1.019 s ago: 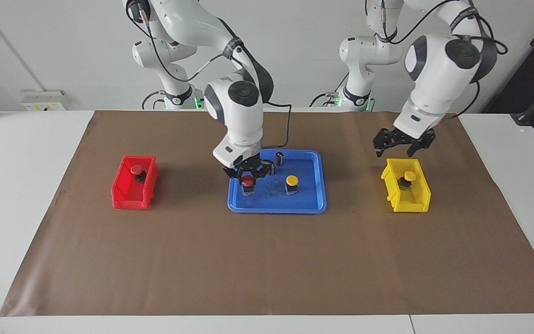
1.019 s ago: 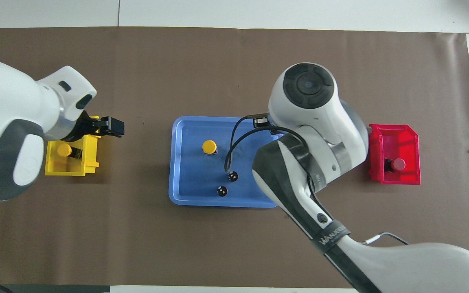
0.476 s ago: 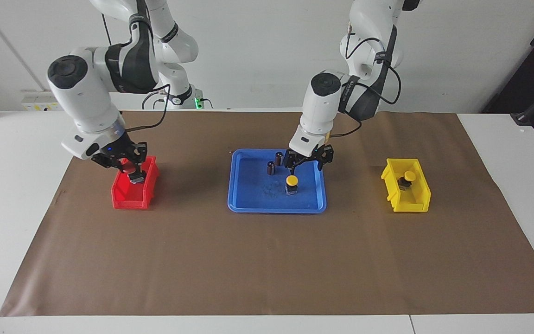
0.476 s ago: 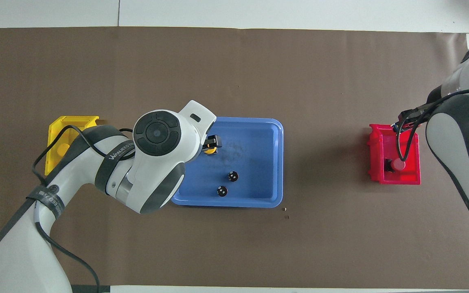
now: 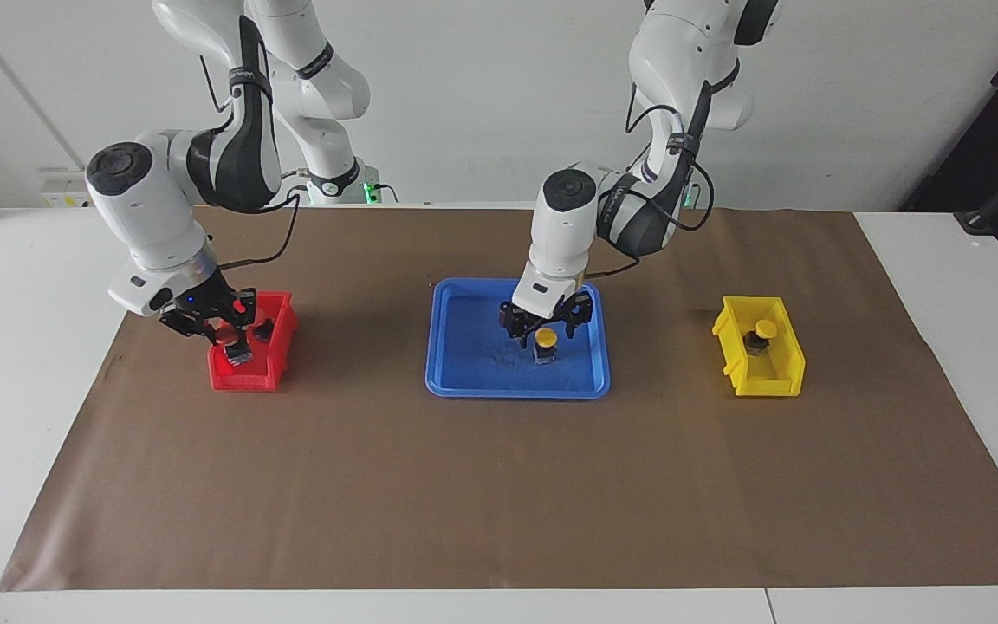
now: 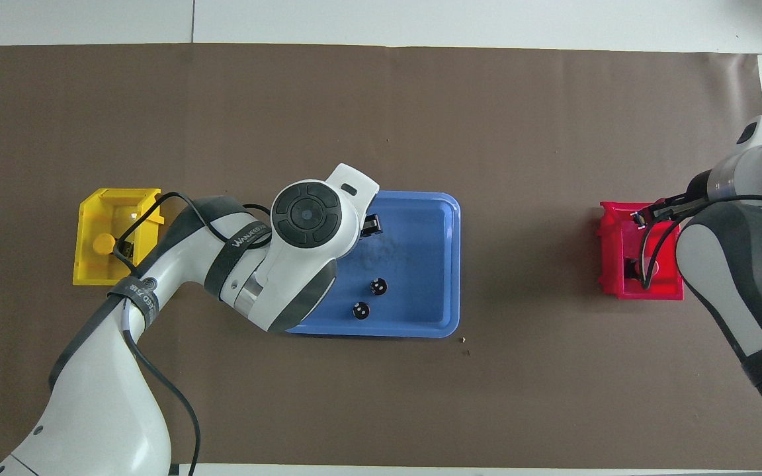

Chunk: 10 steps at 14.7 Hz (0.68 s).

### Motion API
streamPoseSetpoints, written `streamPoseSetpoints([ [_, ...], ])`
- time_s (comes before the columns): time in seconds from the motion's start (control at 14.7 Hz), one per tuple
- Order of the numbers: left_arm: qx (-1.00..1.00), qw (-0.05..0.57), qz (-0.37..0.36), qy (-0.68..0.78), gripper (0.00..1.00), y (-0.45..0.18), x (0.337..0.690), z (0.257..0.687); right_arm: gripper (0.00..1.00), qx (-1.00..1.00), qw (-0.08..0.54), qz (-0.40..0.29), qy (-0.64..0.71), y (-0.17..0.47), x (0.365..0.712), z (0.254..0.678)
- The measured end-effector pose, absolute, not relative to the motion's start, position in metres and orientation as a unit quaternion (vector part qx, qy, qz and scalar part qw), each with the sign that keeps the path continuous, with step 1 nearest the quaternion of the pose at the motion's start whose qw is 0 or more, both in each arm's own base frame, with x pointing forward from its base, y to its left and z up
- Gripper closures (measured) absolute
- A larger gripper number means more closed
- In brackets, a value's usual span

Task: Sort red and yellow buttons by color
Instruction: 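Grasp the last yellow button with the left gripper and lift it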

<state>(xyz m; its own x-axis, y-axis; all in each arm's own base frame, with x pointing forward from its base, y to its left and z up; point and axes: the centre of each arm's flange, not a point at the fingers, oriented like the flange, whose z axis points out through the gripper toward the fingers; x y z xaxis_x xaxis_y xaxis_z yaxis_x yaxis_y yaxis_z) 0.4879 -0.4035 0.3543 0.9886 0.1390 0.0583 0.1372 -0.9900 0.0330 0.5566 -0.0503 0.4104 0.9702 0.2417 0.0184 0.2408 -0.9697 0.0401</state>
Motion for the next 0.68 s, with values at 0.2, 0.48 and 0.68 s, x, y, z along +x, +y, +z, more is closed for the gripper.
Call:
streamPoseSetpoints([
  [0.2, 0.997, 0.014, 0.03, 0.073, 0.49, -0.403, 0.489, 0.354, 0.59, 0.993, 0.019, 0.016, 0.115, -0.057, 0.546, 0.392],
  [0.48, 0.996, 0.015, 0.031, 0.082, 0.59, -0.403, 0.491, 0.358, 0.59, 0.994, 0.012, 0.023, 0.107, -0.058, 0.535, 0.373],
  [0.68, 0.995, 0.003, 0.025, 0.096, 0.59, -0.398, 0.508, 0.392, 0.59, 0.994, 0.01, 0.027, 0.104, -0.058, 0.53, 0.367],
])
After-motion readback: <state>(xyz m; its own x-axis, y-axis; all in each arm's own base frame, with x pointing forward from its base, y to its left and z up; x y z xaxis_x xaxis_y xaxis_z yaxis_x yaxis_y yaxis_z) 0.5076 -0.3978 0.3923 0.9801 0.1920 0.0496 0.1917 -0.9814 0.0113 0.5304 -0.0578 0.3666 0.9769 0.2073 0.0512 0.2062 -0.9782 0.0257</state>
